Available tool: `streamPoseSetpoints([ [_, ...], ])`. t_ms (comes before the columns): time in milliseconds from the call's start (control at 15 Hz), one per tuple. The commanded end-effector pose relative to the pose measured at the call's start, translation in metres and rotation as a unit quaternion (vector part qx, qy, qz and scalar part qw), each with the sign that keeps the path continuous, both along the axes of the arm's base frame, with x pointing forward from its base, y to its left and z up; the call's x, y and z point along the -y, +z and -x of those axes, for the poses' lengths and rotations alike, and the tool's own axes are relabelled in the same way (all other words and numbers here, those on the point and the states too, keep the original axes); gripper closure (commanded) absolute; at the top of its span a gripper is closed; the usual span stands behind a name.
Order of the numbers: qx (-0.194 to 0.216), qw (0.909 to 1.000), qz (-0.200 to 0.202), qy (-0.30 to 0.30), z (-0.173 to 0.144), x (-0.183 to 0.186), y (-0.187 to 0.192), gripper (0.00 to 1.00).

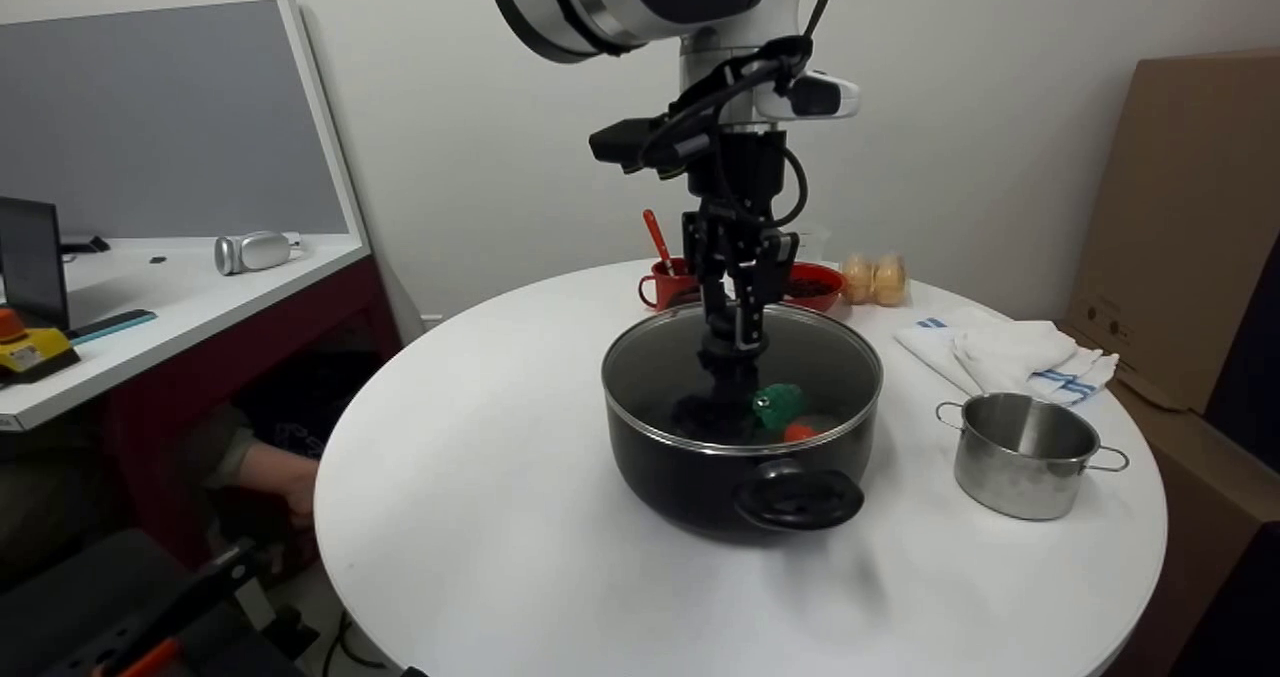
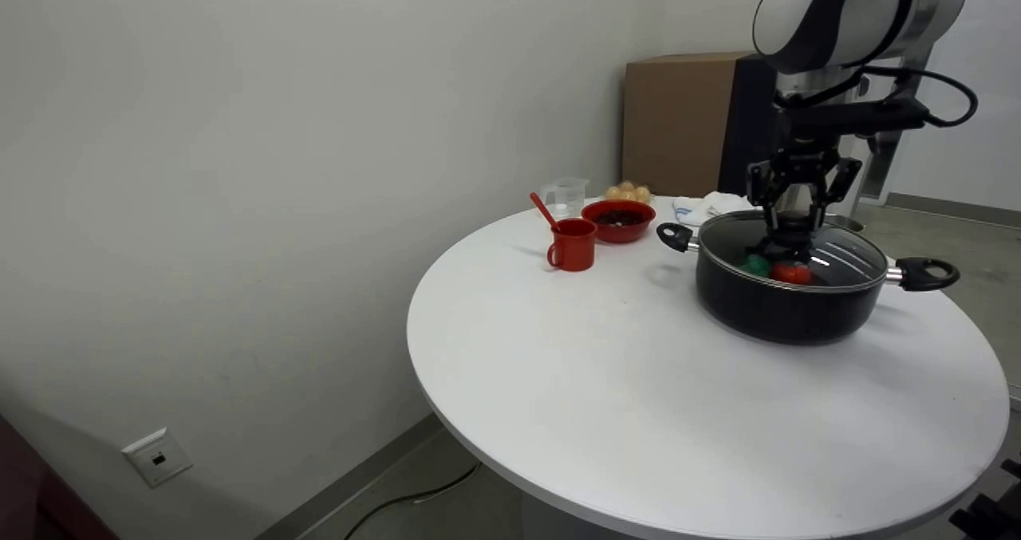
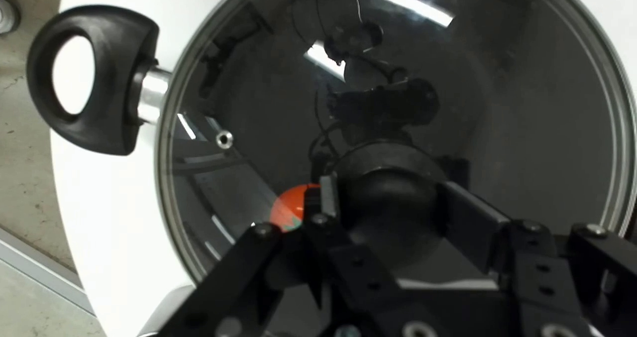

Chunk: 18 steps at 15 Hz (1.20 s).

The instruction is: Uncover the pot and place the tomato and broccoli toys inside then cover it up again

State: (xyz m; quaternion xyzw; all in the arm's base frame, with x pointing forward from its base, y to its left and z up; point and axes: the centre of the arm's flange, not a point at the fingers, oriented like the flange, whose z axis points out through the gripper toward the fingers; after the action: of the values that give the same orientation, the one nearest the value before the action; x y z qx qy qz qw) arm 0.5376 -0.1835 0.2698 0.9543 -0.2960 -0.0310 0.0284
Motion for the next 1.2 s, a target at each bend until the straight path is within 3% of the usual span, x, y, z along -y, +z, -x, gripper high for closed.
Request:
streamPoseSetpoints([
  [0,-0.006,0.9995,-0.033,-0.001,0.003,-0.001,0.001,0.73],
  [200,-0.018,0.9990,-0.039,-0.010,0.004,0.002,-0.001,0.73],
  [267,-0.027,0.9987,-0.042,-0.013,0.004,0.003,-0.001,0.25],
  [400,-0.044,0.9978,-0.046,-0.017,0.006,0.003,-0.004,0.17],
  [533,-0.059,0.9968,-0.050,-0.018,0.009,0.002,-0.006,0.03],
  [867,-0.054,0.9974,-0.047,-0.012,0.011,-0.004,0.009,0.00],
  [1133,-0.040,0.9980,-0.043,0.024,0.013,-0.019,0.044,0.00],
])
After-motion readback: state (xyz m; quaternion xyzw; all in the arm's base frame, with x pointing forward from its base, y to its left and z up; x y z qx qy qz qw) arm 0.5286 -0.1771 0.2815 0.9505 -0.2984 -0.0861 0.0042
